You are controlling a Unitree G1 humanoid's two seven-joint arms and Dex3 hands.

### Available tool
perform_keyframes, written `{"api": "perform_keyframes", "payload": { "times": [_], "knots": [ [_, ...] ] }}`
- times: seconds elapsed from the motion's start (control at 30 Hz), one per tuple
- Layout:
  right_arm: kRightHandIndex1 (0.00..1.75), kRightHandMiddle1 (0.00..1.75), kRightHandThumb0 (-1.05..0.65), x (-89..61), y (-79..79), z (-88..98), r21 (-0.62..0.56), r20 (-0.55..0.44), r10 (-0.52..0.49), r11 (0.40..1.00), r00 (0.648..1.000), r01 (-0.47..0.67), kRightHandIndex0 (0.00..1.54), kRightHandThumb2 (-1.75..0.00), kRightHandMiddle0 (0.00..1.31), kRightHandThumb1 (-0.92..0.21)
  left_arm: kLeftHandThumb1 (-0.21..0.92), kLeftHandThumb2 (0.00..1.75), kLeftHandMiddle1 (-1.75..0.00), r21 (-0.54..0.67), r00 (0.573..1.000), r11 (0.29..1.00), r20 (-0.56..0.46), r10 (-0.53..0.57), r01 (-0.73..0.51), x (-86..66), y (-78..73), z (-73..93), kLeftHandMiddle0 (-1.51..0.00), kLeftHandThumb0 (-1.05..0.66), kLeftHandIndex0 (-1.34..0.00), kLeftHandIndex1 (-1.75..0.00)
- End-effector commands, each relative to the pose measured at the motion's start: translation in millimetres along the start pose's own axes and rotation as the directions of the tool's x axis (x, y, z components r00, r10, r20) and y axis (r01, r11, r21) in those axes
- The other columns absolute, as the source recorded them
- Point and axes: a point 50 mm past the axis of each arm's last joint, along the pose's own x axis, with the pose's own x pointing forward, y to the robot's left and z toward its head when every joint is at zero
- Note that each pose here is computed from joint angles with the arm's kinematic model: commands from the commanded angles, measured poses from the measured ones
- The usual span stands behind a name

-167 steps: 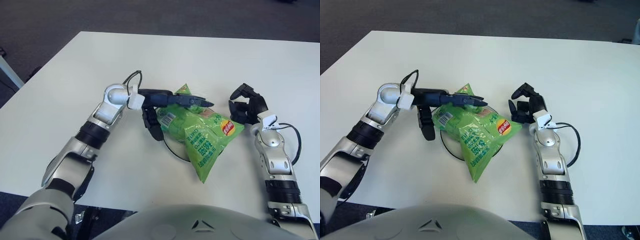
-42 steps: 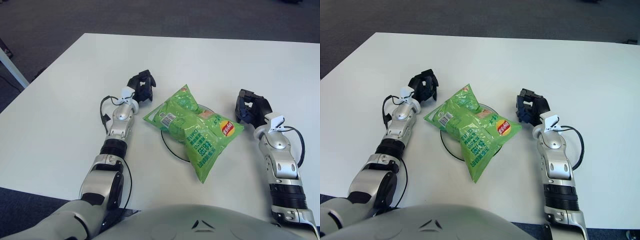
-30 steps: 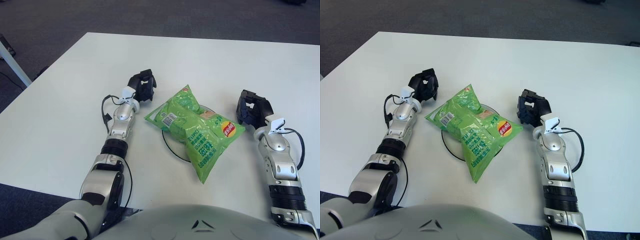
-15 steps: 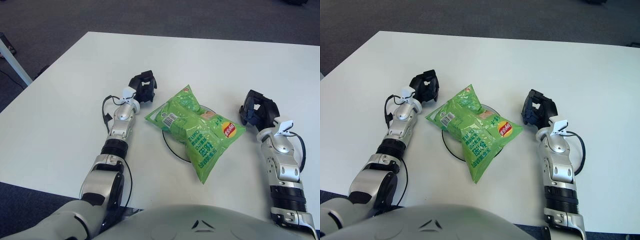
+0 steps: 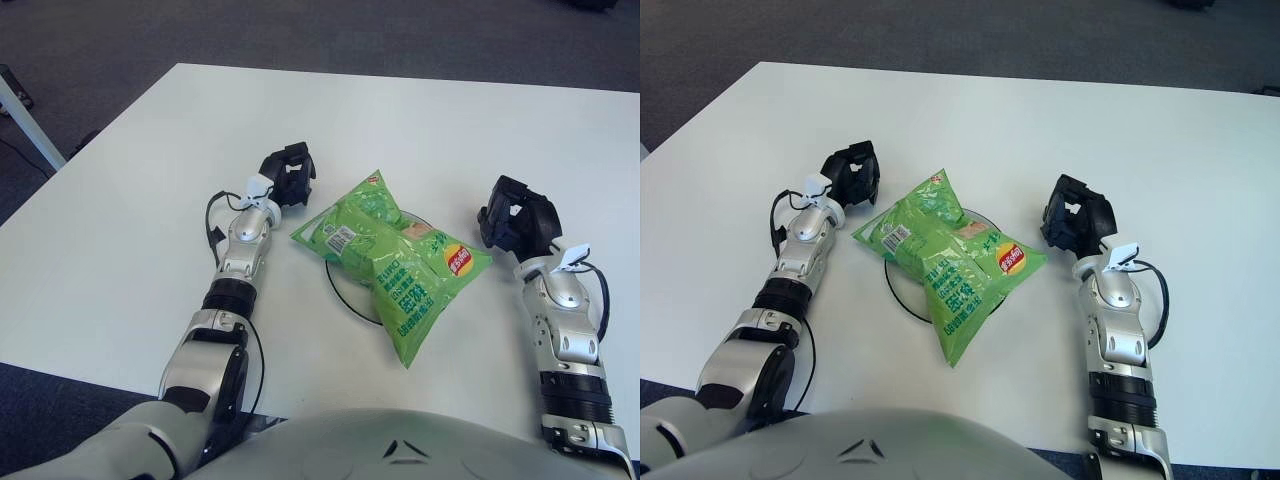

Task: Put the snack into the plate.

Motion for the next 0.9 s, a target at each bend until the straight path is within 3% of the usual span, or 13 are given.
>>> {"api": "perform_keyframes", "payload": {
  "times": [0.0,0.53,0.87],
  "knots": [
    [1.75,1.75,-0.25,-28.6,7.3,-43.5,0.097,-0.160,-0.039,0.994,0.986,0.055,1.35,-1.21,1.11,-0.41,0.73,0.85,-1.75,-0.064,0.984,0.997,-0.176,0.026,-0.038,-41.2,-0.8,-46.3,-1.32,-0.41,-1.02,-1.75],
    [1.75,1.75,-0.26,-26.9,6.0,-45.8,0.090,-0.156,-0.093,0.990,0.983,0.108,1.34,-1.21,1.09,-0.40,0.66,0.91,-1.75,-0.086,0.987,0.996,-0.162,-0.008,-0.006,-39.7,-1.7,-45.2,-1.31,-0.38,-1.02,-1.75],
    [1.75,1.75,-0.29,-25.2,5.3,-45.5,0.131,-0.118,-0.132,0.980,0.984,0.147,1.29,-1.14,0.97,-0.47,0.67,0.91,-1.75,-0.082,0.986,0.997,-0.166,-0.010,-0.004,-38.8,-2.2,-45.4,-1.31,-0.39,-1.01,-1.75]
  ]
}}
